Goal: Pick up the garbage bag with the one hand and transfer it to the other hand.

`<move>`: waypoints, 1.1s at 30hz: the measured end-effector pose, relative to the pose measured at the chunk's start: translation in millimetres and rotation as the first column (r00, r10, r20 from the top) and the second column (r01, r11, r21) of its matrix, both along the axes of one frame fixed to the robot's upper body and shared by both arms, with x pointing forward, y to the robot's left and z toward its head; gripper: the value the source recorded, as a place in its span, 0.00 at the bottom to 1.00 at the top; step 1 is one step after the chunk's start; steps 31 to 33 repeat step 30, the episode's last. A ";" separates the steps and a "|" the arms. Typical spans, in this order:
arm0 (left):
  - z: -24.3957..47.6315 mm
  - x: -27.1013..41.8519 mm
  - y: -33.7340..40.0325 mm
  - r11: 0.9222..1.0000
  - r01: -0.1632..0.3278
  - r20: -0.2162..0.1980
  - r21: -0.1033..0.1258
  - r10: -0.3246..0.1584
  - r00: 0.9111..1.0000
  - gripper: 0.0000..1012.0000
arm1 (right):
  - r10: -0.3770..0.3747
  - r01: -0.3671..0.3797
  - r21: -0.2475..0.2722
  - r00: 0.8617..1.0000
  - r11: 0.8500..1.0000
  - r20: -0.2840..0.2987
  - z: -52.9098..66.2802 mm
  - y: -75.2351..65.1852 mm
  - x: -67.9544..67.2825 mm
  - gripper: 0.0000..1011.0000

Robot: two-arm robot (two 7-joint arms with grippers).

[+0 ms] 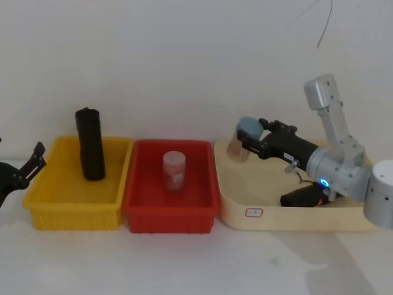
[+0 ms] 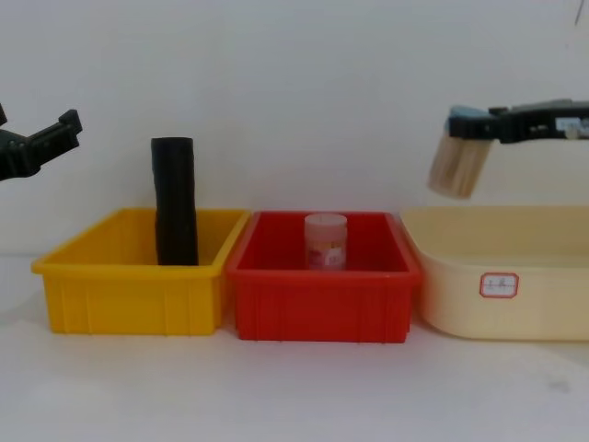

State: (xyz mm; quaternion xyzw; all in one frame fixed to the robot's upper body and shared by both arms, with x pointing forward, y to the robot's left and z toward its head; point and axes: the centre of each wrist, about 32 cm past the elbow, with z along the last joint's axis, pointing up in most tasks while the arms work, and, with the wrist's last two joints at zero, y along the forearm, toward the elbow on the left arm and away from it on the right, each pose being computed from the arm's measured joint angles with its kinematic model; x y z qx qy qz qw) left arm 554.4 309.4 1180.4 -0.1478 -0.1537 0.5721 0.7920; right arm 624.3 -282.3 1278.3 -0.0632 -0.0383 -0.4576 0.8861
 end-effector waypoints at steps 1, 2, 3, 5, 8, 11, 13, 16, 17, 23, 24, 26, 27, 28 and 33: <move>0.0 0.0 0.0 1.000 0.000 0.000 0.000 0.000 1.000 0.99 | -0.003 0.003 0.001 1.000 1.000 -0.004 -1.7 -1.4 -0.4 0.68; 0.0 0.0 0.0 1.000 0.000 0.000 0.000 0.000 1.000 0.99 | -0.009 0.009 0.003 1.000 1.000 -0.013 -4.8 -3.9 -1.3 0.68; 0.0 0.0 0.0 1.000 0.000 0.000 0.000 0.000 1.000 0.99 | -0.012 0.012 0.003 1.000 1.000 -0.019 -6.7 -5.2 -1.8 0.68; 0.0 0.0 0.0 1.000 0.000 0.000 0.000 0.000 1.000 0.99 | -0.018 0.018 0.002 0.999 1.000 -0.030 -10.8 -8.0 -2.8 0.68; 0.0 0.0 0.0 1.000 0.000 0.000 0.000 0.000 1.000 0.99 | -0.024 0.024 0.001 0.999 1.000 -0.044 -15.8 -10.9 -4.0 0.69; 0.0 0.0 0.0 1.000 0.000 0.000 0.000 0.000 1.000 0.99 | -0.028 0.028 -0.004 0.998 1.000 -0.054 -19.7 -12.5 -5.0 0.78; 0.0 0.0 0.0 1.000 0.000 0.000 0.000 0.000 1.000 0.99 | -0.032 0.031 -0.006 0.998 0.999 -0.058 -21.6 -13.4 -5.5 0.82; 0.0 0.0 0.0 1.000 0.000 0.000 0.000 0.000 1.000 0.99 | -0.036 0.036 -0.008 0.997 0.999 -0.061 -24.6 -14.5 -6.7 0.90; 0.0 0.0 0.0 1.000 0.000 0.000 0.000 0.000 1.000 0.99 | -0.037 0.037 -0.007 0.997 0.999 -0.061 -25.2 -14.6 -7.1 0.91; 0.0 0.0 0.0 1.000 0.000 0.000 0.000 0.000 1.000 0.99 | -0.040 0.041 0.018 0.998 0.999 -0.037 -28.0 -14.7 -12.3 0.99; 0.0 0.0 0.0 1.000 0.000 0.000 0.000 0.000 1.000 0.99 | -0.039 0.040 0.029 0.999 0.999 -0.027 -27.9 -14.2 -14.5 0.99; 0.0 0.0 0.0 1.000 0.000 0.000 0.000 0.000 1.000 0.99 | -0.038 0.039 0.043 0.999 0.998 -0.015 -28.0 -13.7 -16.6 0.99; 0.0 0.0 0.0 1.000 0.000 0.000 0.000 0.000 1.000 0.99 | -0.038 0.039 0.049 0.999 0.998 -0.009 -28.0 -13.4 -17.7 0.99; 0.0 0.0 0.0 1.000 0.000 0.000 0.000 0.000 1.000 0.99 | -0.037 0.037 0.063 0.999 0.997 0.004 -27.5 -12.7 -20.3 0.99; 0.0 0.0 0.0 1.000 0.000 0.000 0.000 0.000 1.000 0.99 | -0.036 0.035 0.074 0.999 0.997 0.015 -26.9 -12.2 -22.5 0.99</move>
